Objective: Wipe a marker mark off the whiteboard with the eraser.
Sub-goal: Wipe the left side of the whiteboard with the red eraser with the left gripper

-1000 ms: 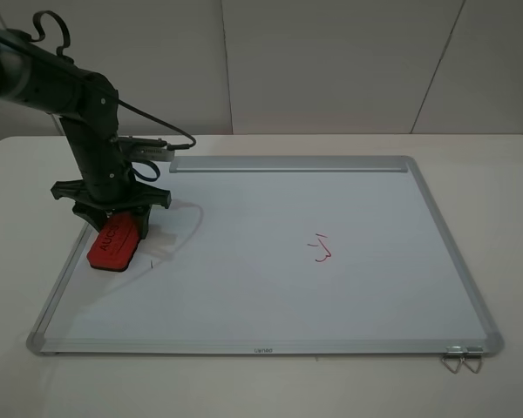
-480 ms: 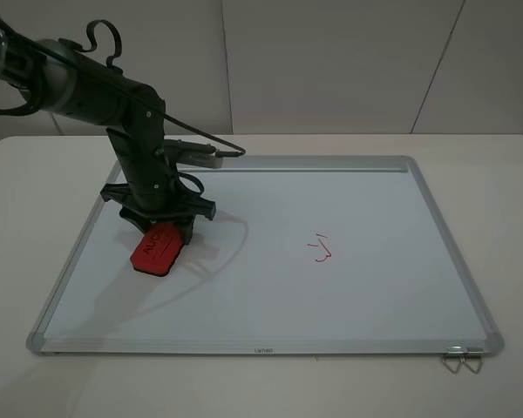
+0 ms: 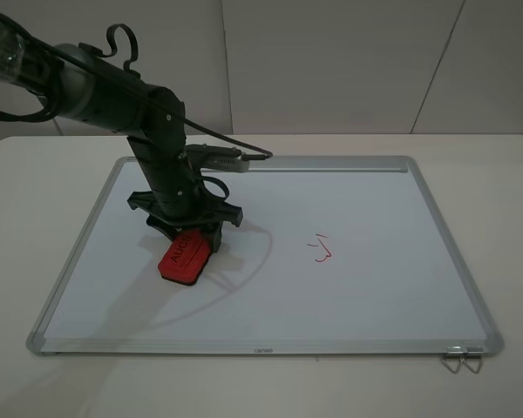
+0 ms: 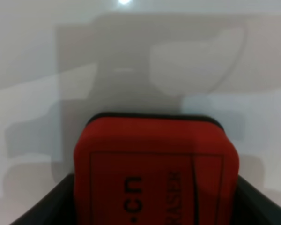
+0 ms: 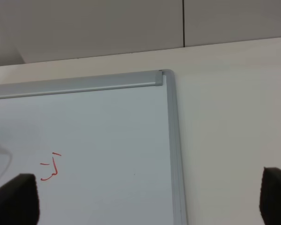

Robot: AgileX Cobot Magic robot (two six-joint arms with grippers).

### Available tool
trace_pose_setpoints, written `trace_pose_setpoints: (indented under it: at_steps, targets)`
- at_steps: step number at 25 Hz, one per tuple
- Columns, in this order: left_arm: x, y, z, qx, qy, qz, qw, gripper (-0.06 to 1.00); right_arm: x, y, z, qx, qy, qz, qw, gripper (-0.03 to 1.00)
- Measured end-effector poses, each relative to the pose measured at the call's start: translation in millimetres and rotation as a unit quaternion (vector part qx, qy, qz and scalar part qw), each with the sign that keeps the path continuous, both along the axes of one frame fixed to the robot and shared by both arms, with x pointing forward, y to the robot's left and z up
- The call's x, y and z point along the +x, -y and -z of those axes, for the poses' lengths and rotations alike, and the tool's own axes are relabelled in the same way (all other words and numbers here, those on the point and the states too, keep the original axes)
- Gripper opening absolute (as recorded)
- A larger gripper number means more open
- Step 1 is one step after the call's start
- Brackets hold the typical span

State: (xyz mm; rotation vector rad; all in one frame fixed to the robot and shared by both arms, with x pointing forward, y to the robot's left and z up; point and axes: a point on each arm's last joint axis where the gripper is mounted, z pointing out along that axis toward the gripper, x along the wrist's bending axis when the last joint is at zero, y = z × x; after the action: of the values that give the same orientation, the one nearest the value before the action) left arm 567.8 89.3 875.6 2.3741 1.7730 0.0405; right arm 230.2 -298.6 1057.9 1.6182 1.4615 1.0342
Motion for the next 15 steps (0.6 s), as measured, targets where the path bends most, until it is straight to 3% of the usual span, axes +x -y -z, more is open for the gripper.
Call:
trace_pose_setpoints:
  at_steps: [7,15]
  targets:
    - [2.1,-7.8,0.4,0.024,-0.001,0.0,1.0,0.59,0.0,0.0,0.0,0.0,0.0,0.0,1.0,0.83]
    - [22.1,-48.7,0.4,0.054,0.003,-0.035,0.998,0.59,0.0,0.0,0.0,0.0,0.0,0.0,1.0,0.83]
